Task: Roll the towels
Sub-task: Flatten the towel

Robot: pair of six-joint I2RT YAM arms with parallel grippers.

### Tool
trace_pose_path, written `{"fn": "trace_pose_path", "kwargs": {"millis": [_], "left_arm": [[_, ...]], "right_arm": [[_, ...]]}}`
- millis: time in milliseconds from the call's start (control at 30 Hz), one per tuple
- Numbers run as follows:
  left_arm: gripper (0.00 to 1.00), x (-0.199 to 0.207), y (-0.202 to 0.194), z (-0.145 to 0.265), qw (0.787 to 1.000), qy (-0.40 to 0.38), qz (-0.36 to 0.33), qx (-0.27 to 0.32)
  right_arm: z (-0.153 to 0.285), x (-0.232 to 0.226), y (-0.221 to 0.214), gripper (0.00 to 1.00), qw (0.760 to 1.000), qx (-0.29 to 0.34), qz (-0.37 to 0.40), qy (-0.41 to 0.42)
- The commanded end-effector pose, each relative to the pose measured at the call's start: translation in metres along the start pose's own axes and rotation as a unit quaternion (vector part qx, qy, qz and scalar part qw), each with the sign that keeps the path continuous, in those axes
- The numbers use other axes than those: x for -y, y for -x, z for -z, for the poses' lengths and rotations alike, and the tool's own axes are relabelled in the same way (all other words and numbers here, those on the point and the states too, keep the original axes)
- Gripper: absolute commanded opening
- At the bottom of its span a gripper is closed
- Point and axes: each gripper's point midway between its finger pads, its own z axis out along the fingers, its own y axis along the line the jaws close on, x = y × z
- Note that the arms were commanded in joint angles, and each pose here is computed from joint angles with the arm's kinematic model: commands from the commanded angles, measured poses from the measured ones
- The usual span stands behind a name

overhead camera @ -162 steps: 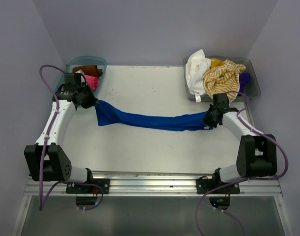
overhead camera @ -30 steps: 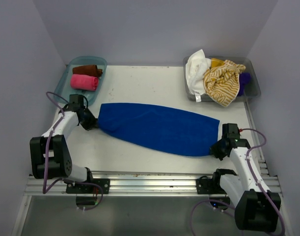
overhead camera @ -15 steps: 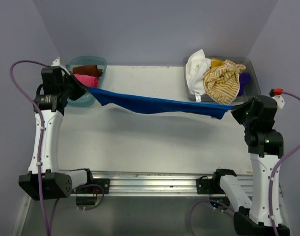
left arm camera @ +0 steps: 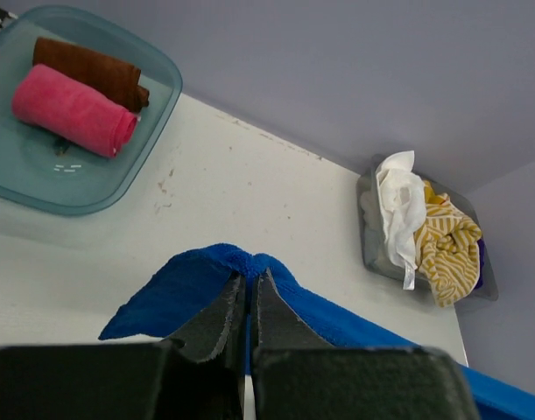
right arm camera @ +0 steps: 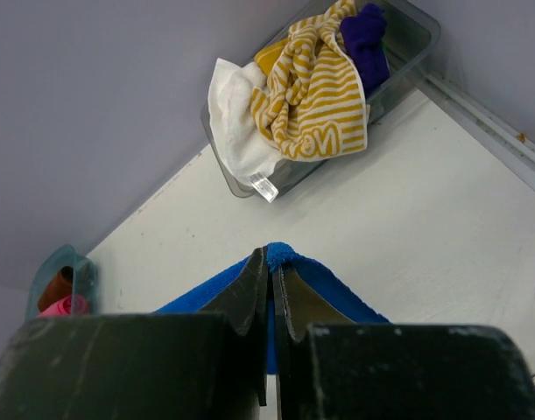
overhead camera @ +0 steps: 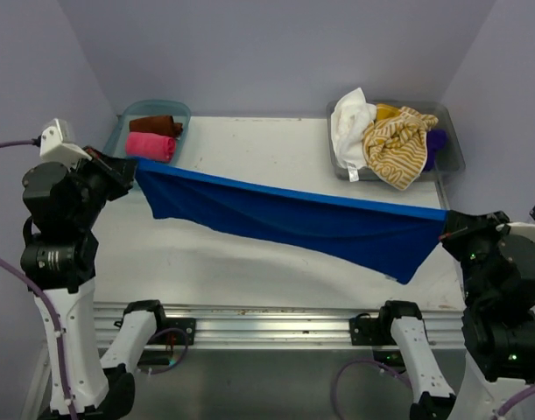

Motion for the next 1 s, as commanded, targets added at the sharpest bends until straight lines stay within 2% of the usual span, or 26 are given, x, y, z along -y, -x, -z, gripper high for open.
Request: {"fn": "trace_pose_path", "kwargs": {"millis": [0,267,400,500,600,767,833,867,900,967], "left_arm": [[0.00,0.007,0.025,0.041,0.997,-0.001,-0.035,0.073],[0.00,0.007,0.043,0.095,0.989,0.023,-0.039,0.144],[0.00,0.003,0.043,0.107,0.986,0.030,-0.033,0.158],[0.00,0.000,0.039,0.100,0.986,0.030,-0.032,0.158],[0.00,-0.010,0.020,0.071,0.990,0.030,-0.027,0.134],[0.00,-0.050,-0.045,-0.020,0.998,0.057,-0.012,0.032],[0.00,-0.066,-0.069,-0.052,0.997,0.076,-0.001,-0.010],[0.00,-0.079,-0.086,-0.075,0.994,0.098,0.004,-0.047],[0.00,-0.087,-0.094,-0.090,0.993,0.108,0.007,-0.056],[0.00,-0.109,-0.118,-0.120,0.986,0.140,0.013,-0.093]], "right_arm": [[0.024,0.013,0.005,0.00,1.000,0.018,0.007,-0.009],[0.077,0.025,0.026,0.00,0.998,0.064,-0.004,-0.002],[0.076,0.029,0.018,0.00,0.999,0.051,-0.004,-0.006],[0.059,0.032,0.005,0.00,0.999,0.034,0.001,-0.017],[0.028,0.034,-0.013,0.00,0.999,0.013,0.004,-0.029],[-0.068,0.043,-0.069,0.00,0.996,-0.051,0.023,-0.075],[-0.104,0.042,-0.085,0.00,0.994,-0.065,0.022,-0.084],[-0.128,0.053,-0.112,0.00,0.988,-0.106,0.031,-0.111],[-0.142,0.055,-0.125,0.00,0.985,-0.123,0.032,-0.118],[-0.173,0.054,-0.143,0.00,0.985,-0.130,0.022,-0.115]]}}
